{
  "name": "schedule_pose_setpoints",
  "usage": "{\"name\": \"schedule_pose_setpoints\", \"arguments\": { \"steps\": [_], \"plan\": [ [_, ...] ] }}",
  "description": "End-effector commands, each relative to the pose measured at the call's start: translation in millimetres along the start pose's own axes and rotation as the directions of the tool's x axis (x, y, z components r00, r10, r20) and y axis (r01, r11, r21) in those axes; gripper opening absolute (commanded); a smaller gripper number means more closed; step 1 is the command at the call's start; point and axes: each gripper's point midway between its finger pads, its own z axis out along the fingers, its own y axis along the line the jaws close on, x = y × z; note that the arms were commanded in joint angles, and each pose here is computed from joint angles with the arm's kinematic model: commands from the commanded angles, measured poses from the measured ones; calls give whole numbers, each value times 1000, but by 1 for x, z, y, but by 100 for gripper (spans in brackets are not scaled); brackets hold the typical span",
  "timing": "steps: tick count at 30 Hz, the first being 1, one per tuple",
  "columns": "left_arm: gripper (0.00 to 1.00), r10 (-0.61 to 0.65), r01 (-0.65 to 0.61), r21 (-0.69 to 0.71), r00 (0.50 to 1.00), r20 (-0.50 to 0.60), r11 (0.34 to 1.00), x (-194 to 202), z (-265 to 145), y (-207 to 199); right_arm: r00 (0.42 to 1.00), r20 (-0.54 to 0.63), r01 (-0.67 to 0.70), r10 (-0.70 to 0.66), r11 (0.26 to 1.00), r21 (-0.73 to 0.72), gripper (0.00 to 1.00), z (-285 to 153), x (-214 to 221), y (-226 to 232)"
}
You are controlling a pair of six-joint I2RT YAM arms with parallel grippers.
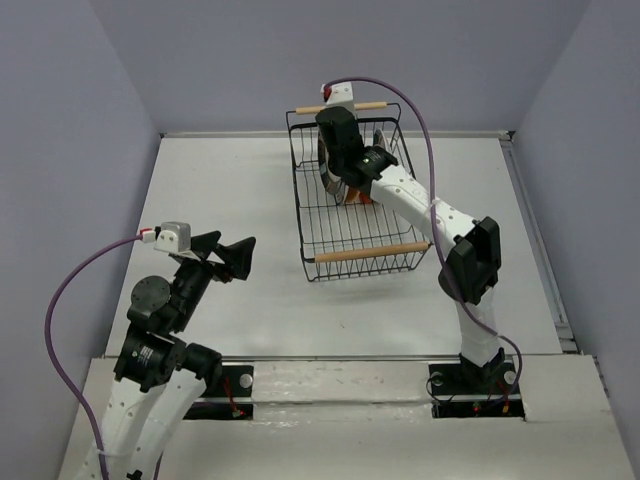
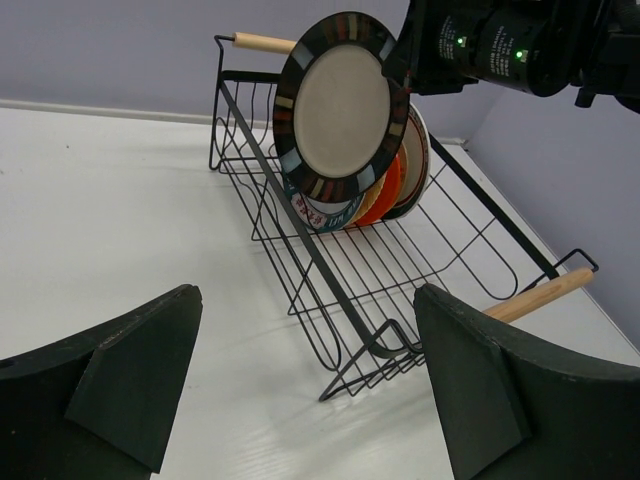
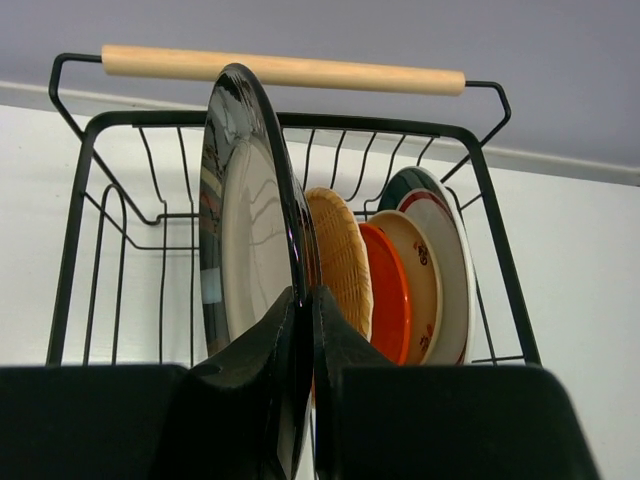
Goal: Load the plates into the dish rack
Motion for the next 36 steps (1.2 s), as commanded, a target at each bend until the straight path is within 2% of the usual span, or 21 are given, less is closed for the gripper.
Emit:
{"name": "schedule_pose_setpoints", "arguments": {
  "steps": [1, 29, 33, 34, 36],
  "plan": [
    [98, 19, -20, 19, 999, 34, 1000, -10, 0, -4, 973, 184, -148, 138, 988, 42, 7, -14, -74, -13],
    [98, 16, -17, 11, 999, 29, 1000, -8, 0, -2, 998, 60, -34, 29, 997, 75, 7, 33, 0, 30],
    [98, 16, -17, 13, 999, 30, 1000, -9, 0, -3, 999, 37, -17, 14, 997, 77, 16, 37, 14, 33],
    [98, 16, -17, 13, 999, 30, 1000, -9, 0, -3, 999, 37, -16, 13, 998, 69, 23, 33, 15, 37],
    [98, 16, -16, 15, 1000, 26, 1000, -8, 1, -3, 999, 38, -23, 20, 997, 70, 30, 32, 15, 36]
  ]
}}
